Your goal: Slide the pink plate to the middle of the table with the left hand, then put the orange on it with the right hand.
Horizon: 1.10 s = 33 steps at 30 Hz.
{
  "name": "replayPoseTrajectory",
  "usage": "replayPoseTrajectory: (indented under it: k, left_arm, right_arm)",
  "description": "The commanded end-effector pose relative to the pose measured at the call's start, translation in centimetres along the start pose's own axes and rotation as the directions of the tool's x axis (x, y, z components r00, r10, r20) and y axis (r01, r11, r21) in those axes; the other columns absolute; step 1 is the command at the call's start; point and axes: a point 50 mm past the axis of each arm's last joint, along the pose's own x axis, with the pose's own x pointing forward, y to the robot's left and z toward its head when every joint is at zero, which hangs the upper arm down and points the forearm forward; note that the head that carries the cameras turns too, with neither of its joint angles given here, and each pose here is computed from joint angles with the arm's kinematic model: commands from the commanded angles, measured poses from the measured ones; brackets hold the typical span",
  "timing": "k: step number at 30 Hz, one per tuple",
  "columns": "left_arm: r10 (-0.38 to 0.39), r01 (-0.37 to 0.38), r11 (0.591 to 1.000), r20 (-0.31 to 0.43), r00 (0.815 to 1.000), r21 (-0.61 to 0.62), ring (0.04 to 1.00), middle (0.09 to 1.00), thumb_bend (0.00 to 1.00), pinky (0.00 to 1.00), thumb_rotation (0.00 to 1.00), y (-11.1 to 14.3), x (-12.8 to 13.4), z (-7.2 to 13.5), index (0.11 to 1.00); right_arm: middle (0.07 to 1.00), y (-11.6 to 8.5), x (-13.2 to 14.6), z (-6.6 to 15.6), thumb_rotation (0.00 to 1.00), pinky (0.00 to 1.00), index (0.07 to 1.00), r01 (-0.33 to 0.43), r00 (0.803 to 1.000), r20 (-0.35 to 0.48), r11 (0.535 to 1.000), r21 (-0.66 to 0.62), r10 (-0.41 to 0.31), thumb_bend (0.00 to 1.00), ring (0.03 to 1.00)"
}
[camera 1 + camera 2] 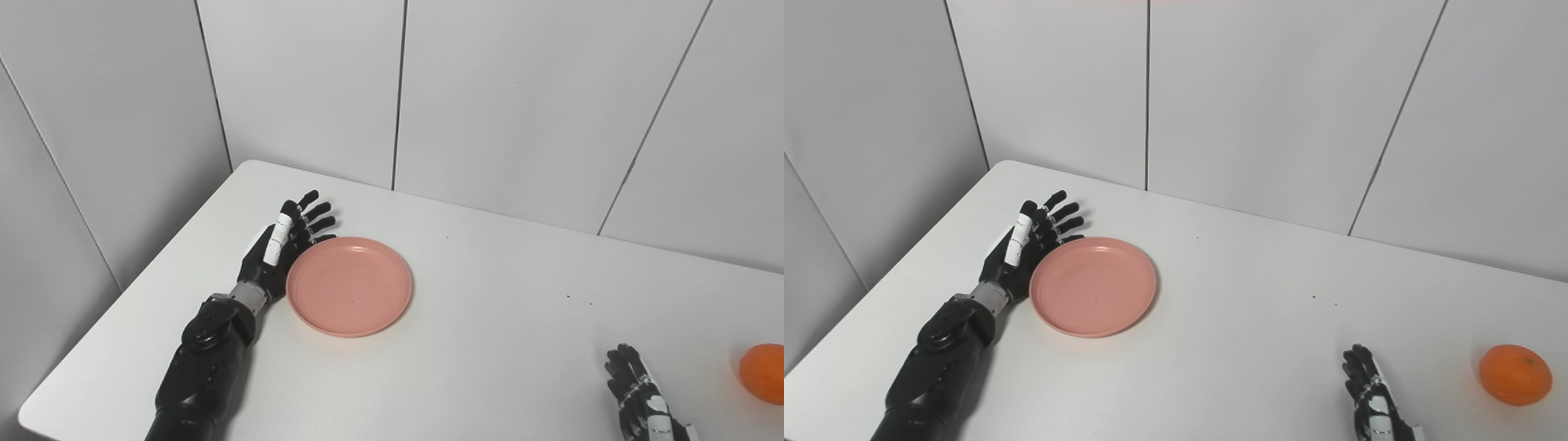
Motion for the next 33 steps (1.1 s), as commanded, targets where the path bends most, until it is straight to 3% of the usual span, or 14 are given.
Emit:
replayPoseTrajectory:
  k: [1,21,33]
  left_arm:
    - [0.001,0.000,1.000,-0.035,0.999,0.006,0.875,0.899,0.99,0.76,0.86,-0.7,0.1,-0.7,0.938]
    - [0.090,-0.084,0.994,-0.073,0.993,0.072,0.863,0.894,1.00,0.80,0.89,-3.0,-0.1,-1.3,0.918]
    - [0.084,-0.083,0.996,-0.064,0.994,0.017,0.870,0.911,1.00,0.80,0.90,-5.0,-0.2,-1.6,0.928]
  right_arm:
    - [0.921,0.8,-1.5,-1.6,0.97,1.00,0.917,0.014,0.997,-0.076,0.999,0.035,-0.011,0.80,0.948]
    - [0.904,3.0,-0.7,-0.7,0.97,0.99,0.897,0.013,0.998,-0.068,1.000,0.017,-0.012,0.84,0.931]
    - [0.885,4.4,0.0,-0.1,0.94,0.97,0.885,0.024,0.997,-0.069,0.999,0.029,-0.022,0.86,0.906]
